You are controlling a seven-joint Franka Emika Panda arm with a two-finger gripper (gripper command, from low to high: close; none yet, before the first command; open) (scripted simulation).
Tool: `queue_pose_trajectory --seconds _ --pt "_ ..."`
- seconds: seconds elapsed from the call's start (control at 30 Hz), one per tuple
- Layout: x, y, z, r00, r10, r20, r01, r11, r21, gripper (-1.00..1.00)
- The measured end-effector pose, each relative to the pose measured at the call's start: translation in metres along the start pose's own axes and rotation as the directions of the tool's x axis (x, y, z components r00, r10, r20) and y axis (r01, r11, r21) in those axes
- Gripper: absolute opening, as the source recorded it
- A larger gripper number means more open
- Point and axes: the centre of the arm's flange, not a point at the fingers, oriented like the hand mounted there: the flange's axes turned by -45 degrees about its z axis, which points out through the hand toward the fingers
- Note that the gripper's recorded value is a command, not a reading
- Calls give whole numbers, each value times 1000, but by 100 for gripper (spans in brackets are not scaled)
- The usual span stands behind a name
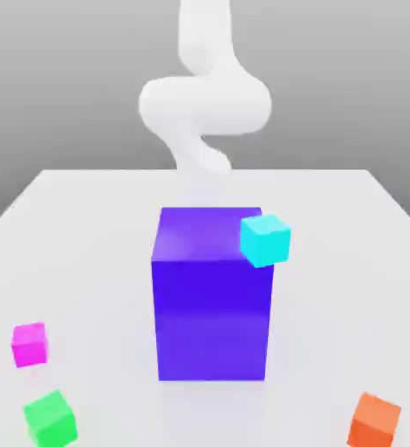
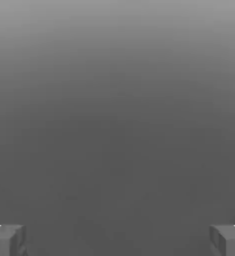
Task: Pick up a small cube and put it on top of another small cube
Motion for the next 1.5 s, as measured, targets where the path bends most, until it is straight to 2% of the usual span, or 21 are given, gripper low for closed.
queue_pose_trajectory --seconds 0.23,0.5,0.67,0.83,1.0,1.2,1.23,1.5 --pt "-27 66 124 960 238 145 -207 957 -203 0" --pt "-104 160 235 820 520 239 -406 823 -397 0" --pt "-173 212 284 683 682 263 -512 703 -494 0" --pt "-253 260 315 498 830 252 -612 542 -576 0" --pt "-327 275 341 314 917 247 -677 398 -620 0" --pt "-375 277 385 279 929 242 -687 369 -626 0" --pt "-380 277 390 279 929 243 -686 369 -627 -100" --pt "-374 277 384 279 930 241 -688 368 -625 -100"
